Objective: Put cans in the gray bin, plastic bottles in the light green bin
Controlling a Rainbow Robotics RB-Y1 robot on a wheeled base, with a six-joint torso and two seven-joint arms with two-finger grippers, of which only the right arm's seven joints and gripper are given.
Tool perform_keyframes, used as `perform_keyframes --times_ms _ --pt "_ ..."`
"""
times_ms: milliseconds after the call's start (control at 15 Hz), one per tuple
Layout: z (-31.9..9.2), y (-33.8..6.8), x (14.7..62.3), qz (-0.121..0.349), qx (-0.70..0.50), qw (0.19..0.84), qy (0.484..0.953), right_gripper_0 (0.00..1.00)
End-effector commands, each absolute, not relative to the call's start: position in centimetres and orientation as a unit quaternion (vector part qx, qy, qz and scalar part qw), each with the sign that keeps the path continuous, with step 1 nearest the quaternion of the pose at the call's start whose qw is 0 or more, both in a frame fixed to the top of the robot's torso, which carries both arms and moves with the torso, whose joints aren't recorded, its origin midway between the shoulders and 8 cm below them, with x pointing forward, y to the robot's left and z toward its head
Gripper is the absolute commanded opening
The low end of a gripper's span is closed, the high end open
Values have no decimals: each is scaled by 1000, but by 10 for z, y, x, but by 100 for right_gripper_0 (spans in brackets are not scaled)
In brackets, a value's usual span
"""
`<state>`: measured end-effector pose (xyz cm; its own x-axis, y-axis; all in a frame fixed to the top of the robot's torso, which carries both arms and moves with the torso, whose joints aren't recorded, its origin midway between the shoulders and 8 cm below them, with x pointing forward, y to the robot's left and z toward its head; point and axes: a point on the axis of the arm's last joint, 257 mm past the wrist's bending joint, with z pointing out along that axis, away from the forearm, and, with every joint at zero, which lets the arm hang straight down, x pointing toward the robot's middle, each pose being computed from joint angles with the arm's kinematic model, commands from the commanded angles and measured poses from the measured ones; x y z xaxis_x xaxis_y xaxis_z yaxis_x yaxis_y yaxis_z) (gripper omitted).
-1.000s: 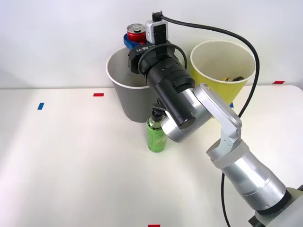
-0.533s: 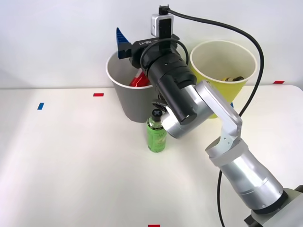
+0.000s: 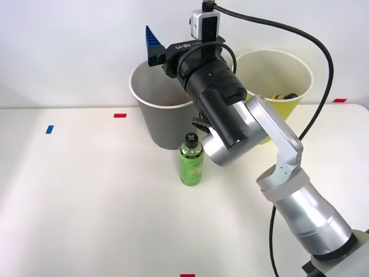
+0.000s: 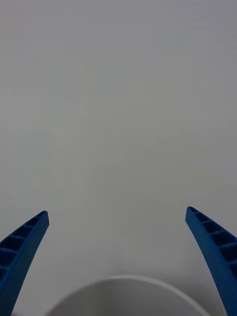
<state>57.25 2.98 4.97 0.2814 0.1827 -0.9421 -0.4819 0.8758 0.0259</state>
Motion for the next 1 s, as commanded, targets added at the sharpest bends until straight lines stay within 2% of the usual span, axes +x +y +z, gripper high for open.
perform_keyframes --times_ms 67,333,667,1000 --pt "63 13 548 221 -135 800 542 95" --pt "49 -8 537 216 -128 799 546 100" --pt "41 -78 501 203 -89 808 545 100" --pt "5 -134 465 199 -34 791 578 100"
